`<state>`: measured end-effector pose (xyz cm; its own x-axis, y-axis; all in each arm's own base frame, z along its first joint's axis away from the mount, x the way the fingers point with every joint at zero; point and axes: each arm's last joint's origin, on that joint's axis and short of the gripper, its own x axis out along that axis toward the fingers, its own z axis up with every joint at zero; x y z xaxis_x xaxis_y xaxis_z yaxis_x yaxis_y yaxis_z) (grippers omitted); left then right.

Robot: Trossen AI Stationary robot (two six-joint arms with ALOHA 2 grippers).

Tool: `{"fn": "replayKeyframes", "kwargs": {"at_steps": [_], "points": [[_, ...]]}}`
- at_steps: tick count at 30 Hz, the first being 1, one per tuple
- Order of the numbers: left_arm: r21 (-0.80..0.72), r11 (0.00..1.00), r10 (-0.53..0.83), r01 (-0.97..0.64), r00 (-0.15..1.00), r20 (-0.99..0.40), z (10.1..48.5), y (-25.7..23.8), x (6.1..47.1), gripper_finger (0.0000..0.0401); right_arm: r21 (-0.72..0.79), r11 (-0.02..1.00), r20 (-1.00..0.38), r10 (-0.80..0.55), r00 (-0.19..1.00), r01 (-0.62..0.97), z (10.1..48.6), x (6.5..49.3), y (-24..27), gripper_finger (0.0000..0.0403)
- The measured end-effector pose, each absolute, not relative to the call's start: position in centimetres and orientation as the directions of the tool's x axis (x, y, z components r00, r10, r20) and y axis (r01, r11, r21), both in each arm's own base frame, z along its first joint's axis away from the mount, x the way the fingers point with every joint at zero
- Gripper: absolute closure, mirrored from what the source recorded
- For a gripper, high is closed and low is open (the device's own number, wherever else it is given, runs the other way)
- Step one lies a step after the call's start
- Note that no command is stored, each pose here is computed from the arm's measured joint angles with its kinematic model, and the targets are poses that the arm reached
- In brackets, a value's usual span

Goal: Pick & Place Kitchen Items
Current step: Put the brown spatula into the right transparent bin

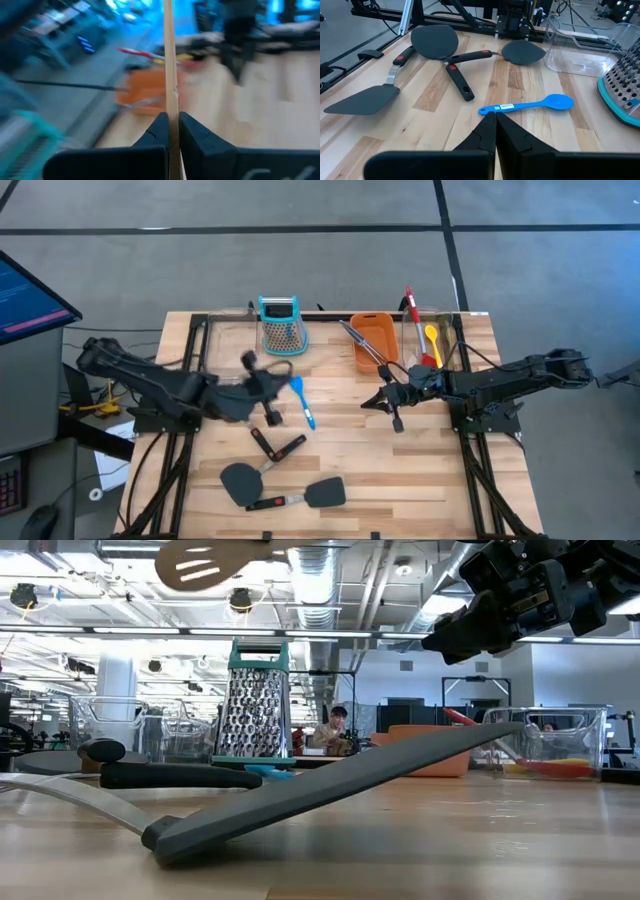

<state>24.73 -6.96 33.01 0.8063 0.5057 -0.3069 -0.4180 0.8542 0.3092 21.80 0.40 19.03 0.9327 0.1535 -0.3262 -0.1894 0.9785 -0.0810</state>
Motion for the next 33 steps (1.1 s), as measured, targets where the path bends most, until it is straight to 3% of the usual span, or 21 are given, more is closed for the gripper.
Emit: {"fn": "replayKeyframes", "kwargs": {"at_steps": [6, 13, 28, 33], "points": [[0.399, 0.679, 0.712, -0.616, 0.685, -0.153, 35.9, -5.3, 21.6, 0.0400, -0.078, 0.979, -0.330, 0.154, 0.931, -0.189, 19.0, 21.8, 0.4, 0.0403], [0.401, 0.453, 0.879, -0.797, 0.475, -0.048, 37.2, -3.5, 18.7, 0.0400, -0.078, 0.979, -0.331, 0.154, 0.931, -0.189, 19.0, 21.8, 0.4, 0.0403], [0.261, 0.133, 0.990, -0.956, 0.115, -0.081, 26.5, 3.7, 14.5, 0.0400, -0.079, 0.979, -0.331, 0.154, 0.931, -0.189, 19.0, 21.8, 0.4, 0.0403], [0.191, 0.141, 0.984, -0.971, 0.118, -0.130, 23.4, 6.2, 14.0, 0.0400, -0.079, 0.979, -0.331, 0.154, 0.931, -0.189, 19.0, 21.8, 0.4, 0.0403]]}}
